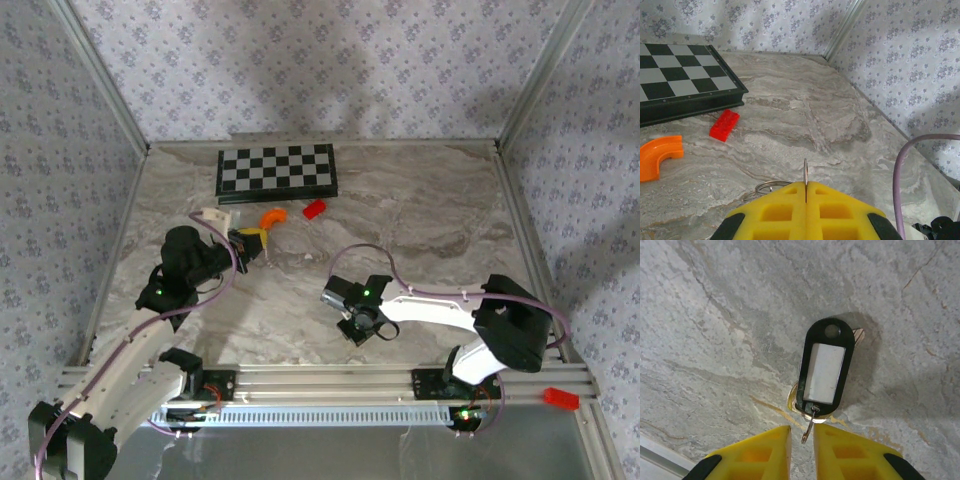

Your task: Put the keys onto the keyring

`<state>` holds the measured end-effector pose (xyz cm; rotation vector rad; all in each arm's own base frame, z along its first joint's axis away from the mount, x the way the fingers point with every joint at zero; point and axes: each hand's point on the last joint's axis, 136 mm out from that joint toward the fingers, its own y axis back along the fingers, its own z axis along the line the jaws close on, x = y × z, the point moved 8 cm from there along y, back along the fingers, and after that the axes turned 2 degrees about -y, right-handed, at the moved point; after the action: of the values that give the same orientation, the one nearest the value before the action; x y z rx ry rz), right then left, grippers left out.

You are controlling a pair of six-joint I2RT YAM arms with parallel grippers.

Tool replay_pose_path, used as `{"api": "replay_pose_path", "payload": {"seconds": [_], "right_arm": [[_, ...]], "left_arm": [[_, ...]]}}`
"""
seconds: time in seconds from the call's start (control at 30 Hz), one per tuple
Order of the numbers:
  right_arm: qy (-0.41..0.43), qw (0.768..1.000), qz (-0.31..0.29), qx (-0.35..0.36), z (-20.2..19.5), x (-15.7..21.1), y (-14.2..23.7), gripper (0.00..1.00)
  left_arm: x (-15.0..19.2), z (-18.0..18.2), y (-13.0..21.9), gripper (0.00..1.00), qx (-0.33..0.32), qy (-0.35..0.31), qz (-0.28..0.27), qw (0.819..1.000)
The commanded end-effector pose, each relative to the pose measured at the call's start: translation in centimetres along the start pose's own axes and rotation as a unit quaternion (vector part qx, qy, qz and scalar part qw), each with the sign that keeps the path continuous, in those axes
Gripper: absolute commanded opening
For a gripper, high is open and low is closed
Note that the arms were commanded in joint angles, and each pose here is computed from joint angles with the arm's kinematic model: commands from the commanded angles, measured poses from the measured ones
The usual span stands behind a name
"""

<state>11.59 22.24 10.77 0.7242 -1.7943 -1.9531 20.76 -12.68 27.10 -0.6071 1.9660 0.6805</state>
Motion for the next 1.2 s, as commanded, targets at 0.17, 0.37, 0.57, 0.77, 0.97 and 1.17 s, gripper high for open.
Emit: {"api": "replay_pose_path", "payload": {"seconds": [0.17,0.37,0.57,0.77,0.97,1.17], "right_arm": [[0.001,1.0,0.006,0.01,-0.1,-0.2,-0.2,0.13],[0.006,1.0,0.007,0.022,-0.2,-0.4,-0.2,0.08],[0.018,0.998,0.046,0.025,-0.1,-0.1,0.2,0.04],[0.021,0.992,0.118,0.036,-1.2,0.6,0.6,0.02],[0.027,0.985,0.167,0.023,-1.1,0.6,0.5,0.01],[0.022,0.983,0.183,0.024,-1.1,0.5,0.2,0.01]], "left_arm": [[-0.9,-0.8,0.1,0.0,0.02,-0.019,-0.021,0.999],[-0.9,-0.8,0.1,0.0,0.021,-0.02,-0.022,0.999],[-0.6,-0.4,-0.1,0.0,0.014,-0.02,-0.017,1.0],[-0.5,-0.3,0.0,0.0,0.007,-0.024,-0.021,0.999],[-0.3,-0.3,0.4,0.0,-0.003,-0.03,-0.021,0.999],[-0.4,-0.3,0.2,0.0,0.001,-0.032,-0.021,0.999]]}}
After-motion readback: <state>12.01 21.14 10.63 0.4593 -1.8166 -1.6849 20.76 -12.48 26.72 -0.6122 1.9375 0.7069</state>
